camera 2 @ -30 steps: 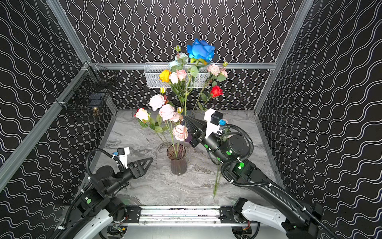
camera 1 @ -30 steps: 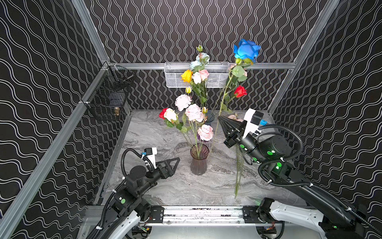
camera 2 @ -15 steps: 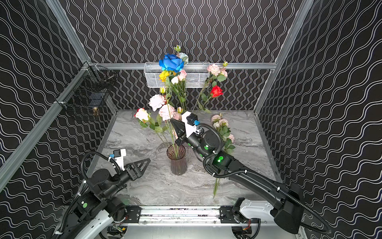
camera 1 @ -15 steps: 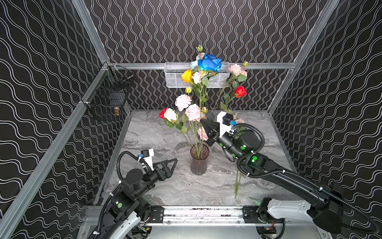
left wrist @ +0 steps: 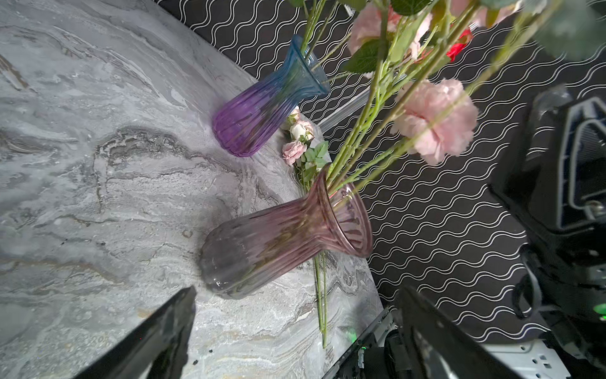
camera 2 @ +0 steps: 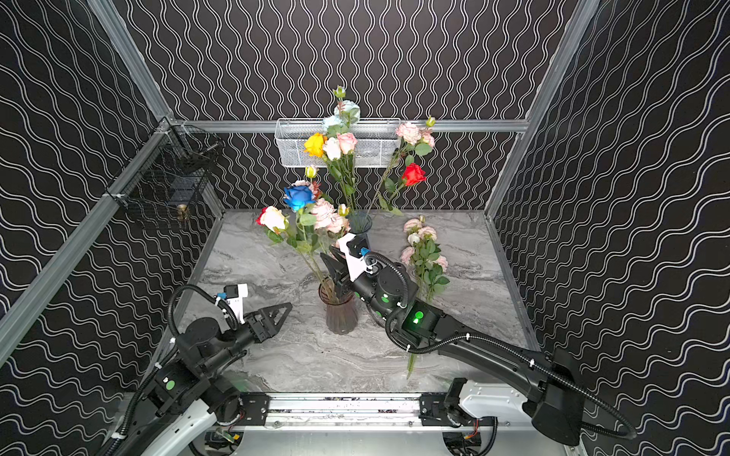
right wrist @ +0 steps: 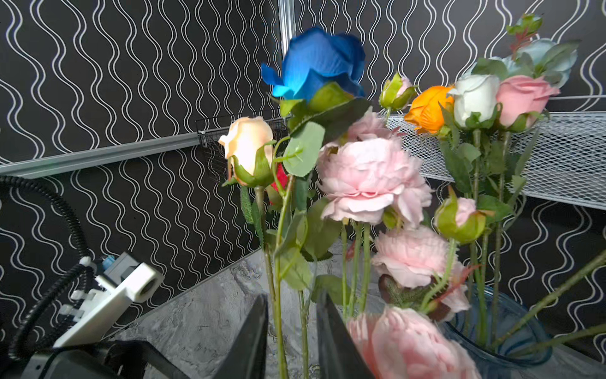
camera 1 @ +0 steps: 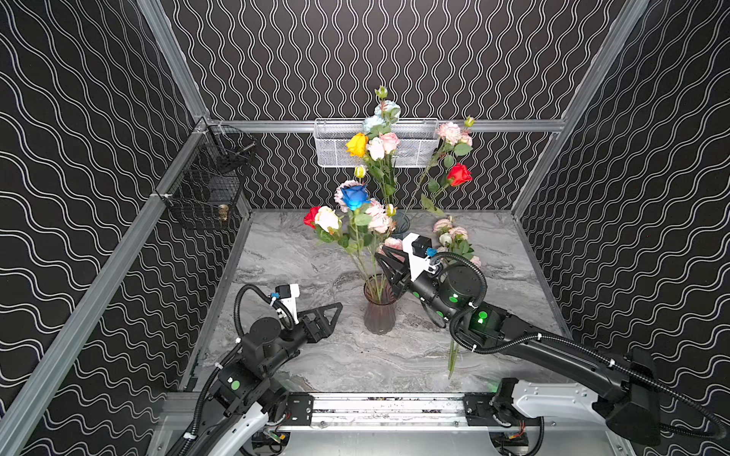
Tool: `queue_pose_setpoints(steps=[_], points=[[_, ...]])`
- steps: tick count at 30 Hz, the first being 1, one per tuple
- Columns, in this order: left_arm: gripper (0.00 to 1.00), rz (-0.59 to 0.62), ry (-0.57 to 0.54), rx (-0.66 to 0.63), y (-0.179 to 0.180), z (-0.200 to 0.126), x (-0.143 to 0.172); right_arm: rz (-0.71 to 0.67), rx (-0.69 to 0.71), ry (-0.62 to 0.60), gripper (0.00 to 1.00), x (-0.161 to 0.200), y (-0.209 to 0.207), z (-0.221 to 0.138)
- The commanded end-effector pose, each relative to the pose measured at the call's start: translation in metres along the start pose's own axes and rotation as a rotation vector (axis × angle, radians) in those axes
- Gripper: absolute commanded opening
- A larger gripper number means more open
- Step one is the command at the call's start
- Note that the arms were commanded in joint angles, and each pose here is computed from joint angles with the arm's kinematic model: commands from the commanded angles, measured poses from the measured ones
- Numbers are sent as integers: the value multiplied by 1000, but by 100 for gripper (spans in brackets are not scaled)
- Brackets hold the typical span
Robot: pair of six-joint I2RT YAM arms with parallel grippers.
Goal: Arrange flowers in a vase
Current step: Place the flower in the vase.
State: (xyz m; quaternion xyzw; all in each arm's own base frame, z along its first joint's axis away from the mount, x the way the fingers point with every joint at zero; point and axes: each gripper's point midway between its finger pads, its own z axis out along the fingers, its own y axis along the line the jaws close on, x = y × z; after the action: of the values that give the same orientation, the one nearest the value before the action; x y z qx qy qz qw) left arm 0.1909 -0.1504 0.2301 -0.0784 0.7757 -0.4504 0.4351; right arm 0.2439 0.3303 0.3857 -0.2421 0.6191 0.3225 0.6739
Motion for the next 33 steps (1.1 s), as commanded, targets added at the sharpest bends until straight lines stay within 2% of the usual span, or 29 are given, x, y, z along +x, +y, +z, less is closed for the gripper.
queue_pose_setpoints(steps=[1, 11, 14, 17, 20, 25, 29, 32, 33], points=[[98, 3, -19, 40, -10, 1, -6, -19, 27, -18, 29, -10, -2, -5], [98, 45, 13, 13, -8, 4, -3, 32, 52, -40, 31, -29, -7, -35], [98, 44, 37, -4, -1, 6, 4, 55, 145, -7, 31, -24, -26, -50], [98, 25, 56, -10, 7, 9, 13, 95, 322, 23, 29, -10, -62, -76], [98, -2, 82, -7, 16, 15, 24, 128, 488, 96, 21, 24, -102, -100], [97, -71, 133, 21, 25, 28, 43, 327, 697, 263, 6, 102, -180, -137], [95, -122, 178, 57, 26, 37, 55, 487, 828, 428, 1, 164, -227, -155], [94, -149, 213, 82, 25, 43, 63, 589, 910, 545, 4, 204, -249, -168], [94, -160, 225, 90, 25, 44, 66, 611, 938, 567, 12, 214, -255, -173]])
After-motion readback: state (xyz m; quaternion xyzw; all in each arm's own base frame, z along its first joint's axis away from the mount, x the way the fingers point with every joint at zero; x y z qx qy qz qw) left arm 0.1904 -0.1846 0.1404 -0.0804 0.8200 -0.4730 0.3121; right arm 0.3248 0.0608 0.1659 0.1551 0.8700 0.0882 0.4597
